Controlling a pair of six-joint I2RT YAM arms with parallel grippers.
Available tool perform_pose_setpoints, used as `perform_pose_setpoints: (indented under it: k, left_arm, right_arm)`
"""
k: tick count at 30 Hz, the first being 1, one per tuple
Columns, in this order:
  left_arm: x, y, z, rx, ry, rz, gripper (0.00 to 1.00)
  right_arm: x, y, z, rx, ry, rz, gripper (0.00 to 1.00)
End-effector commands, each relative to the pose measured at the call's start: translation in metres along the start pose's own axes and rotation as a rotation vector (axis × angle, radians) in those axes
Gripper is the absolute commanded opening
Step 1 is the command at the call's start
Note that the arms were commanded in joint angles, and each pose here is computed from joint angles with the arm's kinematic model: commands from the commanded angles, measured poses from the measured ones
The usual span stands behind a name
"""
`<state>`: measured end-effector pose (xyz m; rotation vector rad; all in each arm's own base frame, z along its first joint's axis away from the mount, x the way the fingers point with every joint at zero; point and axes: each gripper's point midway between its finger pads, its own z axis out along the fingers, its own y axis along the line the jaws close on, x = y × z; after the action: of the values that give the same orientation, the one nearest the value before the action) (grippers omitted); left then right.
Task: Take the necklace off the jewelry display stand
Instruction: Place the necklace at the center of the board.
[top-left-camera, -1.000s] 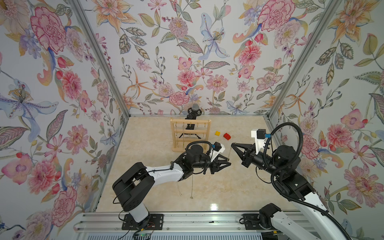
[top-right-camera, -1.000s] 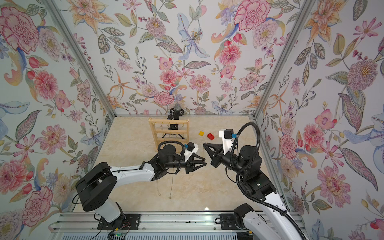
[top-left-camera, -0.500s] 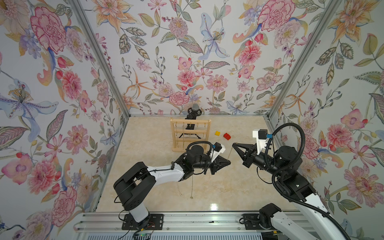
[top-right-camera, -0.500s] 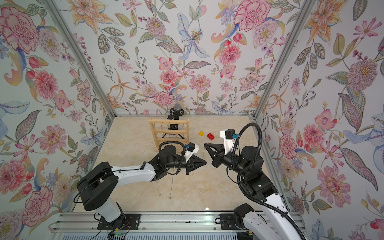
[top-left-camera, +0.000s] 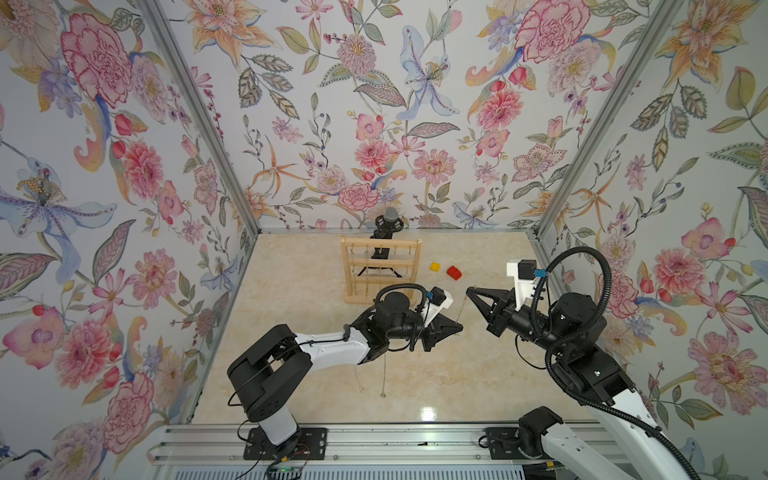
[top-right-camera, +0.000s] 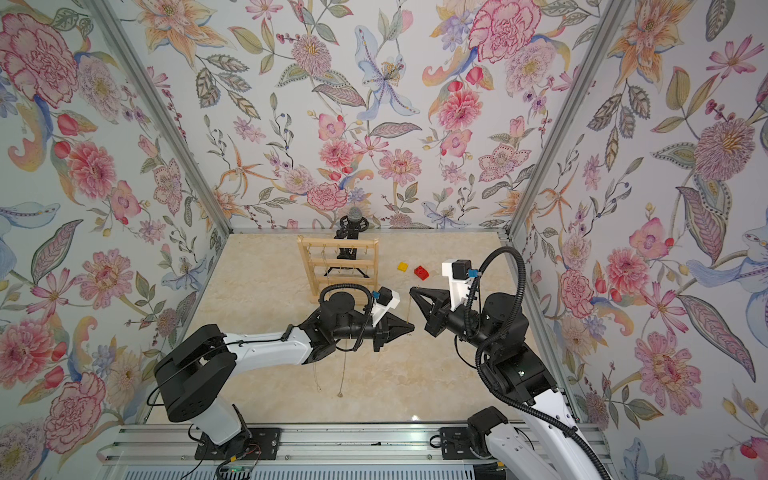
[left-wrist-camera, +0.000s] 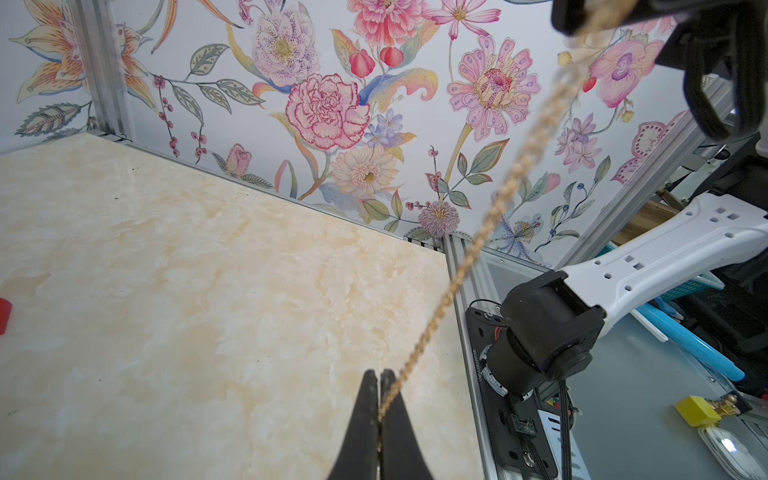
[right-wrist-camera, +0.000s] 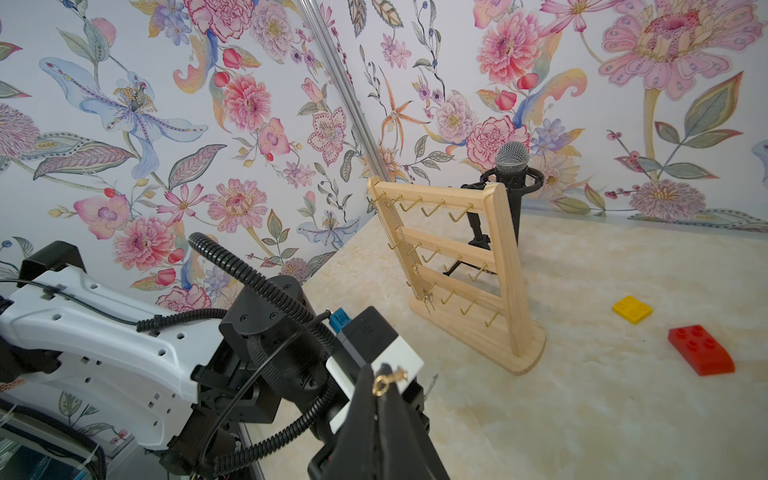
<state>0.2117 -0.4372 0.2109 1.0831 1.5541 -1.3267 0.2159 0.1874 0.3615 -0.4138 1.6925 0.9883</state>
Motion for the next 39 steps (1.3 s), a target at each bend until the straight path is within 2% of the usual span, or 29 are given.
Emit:
perform_pose_setpoints:
  k: [1, 11, 15, 20, 39]
  left_arm:
    - [0.002, -0.004, -0.002, -0.023, 0.01, -0.005, 0.0]
    - [0.014, -0.01, -0.01, -0.087, 0.045, -0.079, 0.01]
    - [0.03, -0.012, -0.013, -0.115, 0.073, -0.125, 0.02]
    - [0.032, -0.021, -0.021, -0.13, 0.054, -0.165, 0.03]
    - [0.106, -0.023, -0.041, -0.24, 0.21, -0.395, 0.02]
  right_arm:
    - [-0.008, 0.008, -0.004, -0.024, -0.019, -0.01, 0.0]
    - [0.002, 0.001, 0.004, -0.019, 0.024, 0.024, 0.0]
    - [0.013, -0.006, 0.012, -0.009, 0.059, 0.054, 0.0]
    - [0.032, -0.021, 0.022, 0.027, 0.107, 0.091, 0.0]
    - [0.101, -0.032, 0.061, 0.067, 0.291, 0.12, 0.0]
